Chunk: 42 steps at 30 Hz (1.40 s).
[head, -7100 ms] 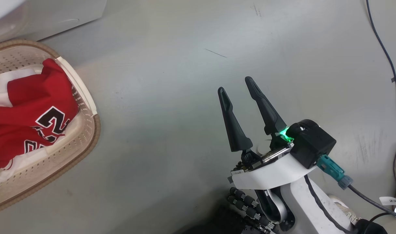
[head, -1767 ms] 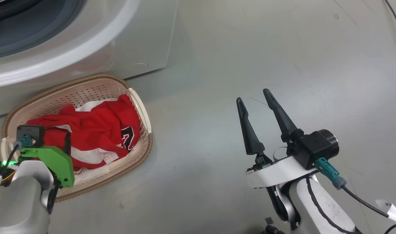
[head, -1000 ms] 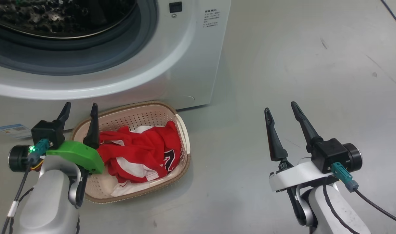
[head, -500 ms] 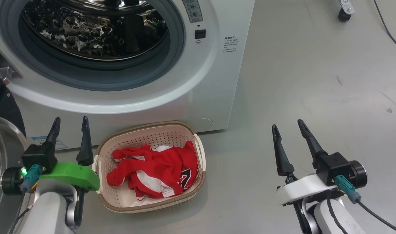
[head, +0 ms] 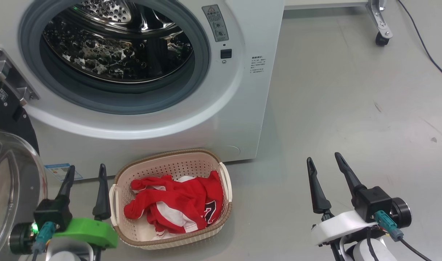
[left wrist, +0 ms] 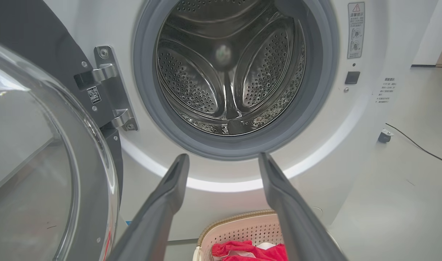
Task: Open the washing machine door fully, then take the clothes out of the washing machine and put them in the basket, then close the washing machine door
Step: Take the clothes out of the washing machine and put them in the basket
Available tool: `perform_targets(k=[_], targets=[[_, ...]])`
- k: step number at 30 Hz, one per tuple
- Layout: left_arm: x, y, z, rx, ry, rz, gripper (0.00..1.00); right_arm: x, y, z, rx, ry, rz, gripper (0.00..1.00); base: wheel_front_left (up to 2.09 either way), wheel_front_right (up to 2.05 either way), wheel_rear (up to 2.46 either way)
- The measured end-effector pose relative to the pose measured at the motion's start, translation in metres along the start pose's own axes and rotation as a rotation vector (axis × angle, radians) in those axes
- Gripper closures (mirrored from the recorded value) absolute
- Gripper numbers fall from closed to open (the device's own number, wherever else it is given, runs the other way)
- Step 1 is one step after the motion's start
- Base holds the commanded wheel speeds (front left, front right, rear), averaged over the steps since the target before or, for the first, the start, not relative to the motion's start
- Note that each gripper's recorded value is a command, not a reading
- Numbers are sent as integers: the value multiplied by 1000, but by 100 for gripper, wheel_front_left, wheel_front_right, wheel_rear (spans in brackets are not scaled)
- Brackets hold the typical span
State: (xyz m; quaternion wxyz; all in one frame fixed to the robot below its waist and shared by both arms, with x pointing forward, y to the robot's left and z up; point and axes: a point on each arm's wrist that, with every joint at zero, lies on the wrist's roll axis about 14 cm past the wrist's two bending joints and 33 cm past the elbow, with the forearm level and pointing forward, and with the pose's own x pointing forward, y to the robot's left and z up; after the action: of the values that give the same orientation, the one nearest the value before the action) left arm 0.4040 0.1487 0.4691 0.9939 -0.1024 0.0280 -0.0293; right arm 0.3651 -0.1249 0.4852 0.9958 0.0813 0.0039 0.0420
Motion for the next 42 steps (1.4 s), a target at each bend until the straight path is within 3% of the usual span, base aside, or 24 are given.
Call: perform_targets(k=[16,42], targets=[[-31,-1,1,19,1,10,0,-12,0,1,3,-2,-4,0,0,0,0],[-40,-2,10,56,6,2,0,-11,1,0,6,-1,0,0,0,1,0]])
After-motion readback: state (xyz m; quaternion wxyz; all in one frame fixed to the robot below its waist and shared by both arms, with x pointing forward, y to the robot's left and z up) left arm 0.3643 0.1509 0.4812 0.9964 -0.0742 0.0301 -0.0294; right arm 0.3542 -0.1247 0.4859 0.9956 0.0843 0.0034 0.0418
